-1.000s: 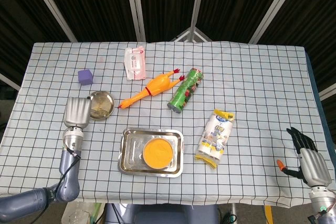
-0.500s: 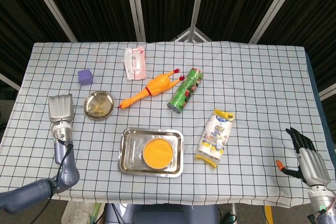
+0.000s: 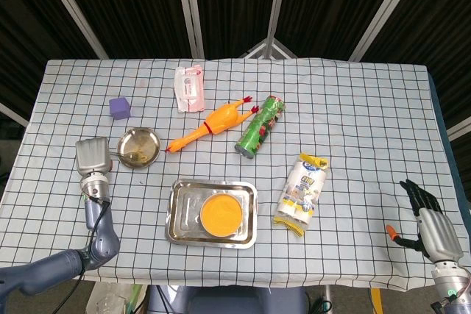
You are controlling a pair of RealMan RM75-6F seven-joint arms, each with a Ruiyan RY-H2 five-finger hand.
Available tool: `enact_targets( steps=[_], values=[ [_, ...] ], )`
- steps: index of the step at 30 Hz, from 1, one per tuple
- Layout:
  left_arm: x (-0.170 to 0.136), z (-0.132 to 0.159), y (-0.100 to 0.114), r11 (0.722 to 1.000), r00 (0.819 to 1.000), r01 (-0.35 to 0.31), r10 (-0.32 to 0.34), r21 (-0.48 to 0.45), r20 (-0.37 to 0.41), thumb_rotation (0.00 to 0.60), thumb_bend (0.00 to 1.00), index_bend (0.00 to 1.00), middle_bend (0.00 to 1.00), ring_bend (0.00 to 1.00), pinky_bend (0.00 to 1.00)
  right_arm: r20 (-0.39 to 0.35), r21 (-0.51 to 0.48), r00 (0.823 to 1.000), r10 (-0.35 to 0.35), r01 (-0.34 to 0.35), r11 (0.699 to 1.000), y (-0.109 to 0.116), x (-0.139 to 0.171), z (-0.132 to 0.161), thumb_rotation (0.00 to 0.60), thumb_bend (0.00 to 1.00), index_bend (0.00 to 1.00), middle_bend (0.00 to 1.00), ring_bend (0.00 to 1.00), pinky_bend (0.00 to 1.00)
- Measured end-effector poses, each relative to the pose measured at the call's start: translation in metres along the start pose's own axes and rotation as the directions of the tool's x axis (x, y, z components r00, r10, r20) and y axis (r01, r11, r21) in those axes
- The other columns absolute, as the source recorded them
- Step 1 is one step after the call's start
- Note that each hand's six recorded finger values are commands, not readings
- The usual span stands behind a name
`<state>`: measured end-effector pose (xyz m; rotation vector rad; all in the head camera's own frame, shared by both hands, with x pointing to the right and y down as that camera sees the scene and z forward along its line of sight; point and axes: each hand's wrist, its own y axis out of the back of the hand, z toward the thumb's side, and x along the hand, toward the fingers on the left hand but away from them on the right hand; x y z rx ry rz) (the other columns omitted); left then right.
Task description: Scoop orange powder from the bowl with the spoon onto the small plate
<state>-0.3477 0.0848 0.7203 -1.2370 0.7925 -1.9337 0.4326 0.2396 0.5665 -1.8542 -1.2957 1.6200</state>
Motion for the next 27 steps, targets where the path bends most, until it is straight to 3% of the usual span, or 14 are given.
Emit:
enact_targets(
  steps=[8,12,18,20,24,27],
  values=[
    [-0.005,0.002,0.01,0.998,0.999,-0.037,0.038,-0.043,0.028,0.6,0.3,0.38,0.91,0.94,0.98,0.0,-0.003,1.0,-0.001,0.001,1.0,0.001,0.0,0.0,0.6,0.36,0.0,0.0,0.0,0.0],
    [-0.014,0.0,0.021,0.992,0.995,-0.065,0.072,-0.107,0.066,0.6,0.29,0.34,0.81,0.84,0.87,-0.002,-0.001,1.0,-0.003,0.003,1.0,0.001,0.0,0.0,0.6,0.36,0.0,0.0,0.0,0.0],
    [-0.05,-0.018,0.04,0.971,0.97,-0.127,0.164,-0.204,0.177,0.6,0.19,0.07,0.19,0.3,0.37,-0.019,0.016,1.0,0.001,-0.001,1.0,0.001,0.001,0.0,0.6,0.36,0.0,0.0,0.0,0.0],
    [-0.066,-0.029,0.043,0.967,0.956,-0.147,0.193,-0.21,0.219,0.6,0.15,0.01,0.07,0.16,0.27,-0.028,0.023,1.0,-0.002,0.002,1.0,0.002,0.001,0.001,0.6,0.36,0.0,0.0,0.0,0.0],
    [-0.105,-0.058,0.043,0.96,0.919,-0.185,0.245,-0.211,0.309,0.6,0.06,0.0,0.0,0.02,0.08,-0.052,0.063,0.999,-0.016,0.02,0.998,0.003,0.001,0.004,0.6,0.36,0.0,0.0,0.0,0.0],
    [-0.137,-0.083,0.036,0.959,0.897,-0.187,0.255,-0.212,0.362,0.6,0.05,0.0,0.0,0.0,0.02,-0.072,0.106,0.997,-0.032,0.039,0.994,0.004,0.001,0.005,0.6,0.36,0.0,0.0,0.0,0.0]
  ],
)
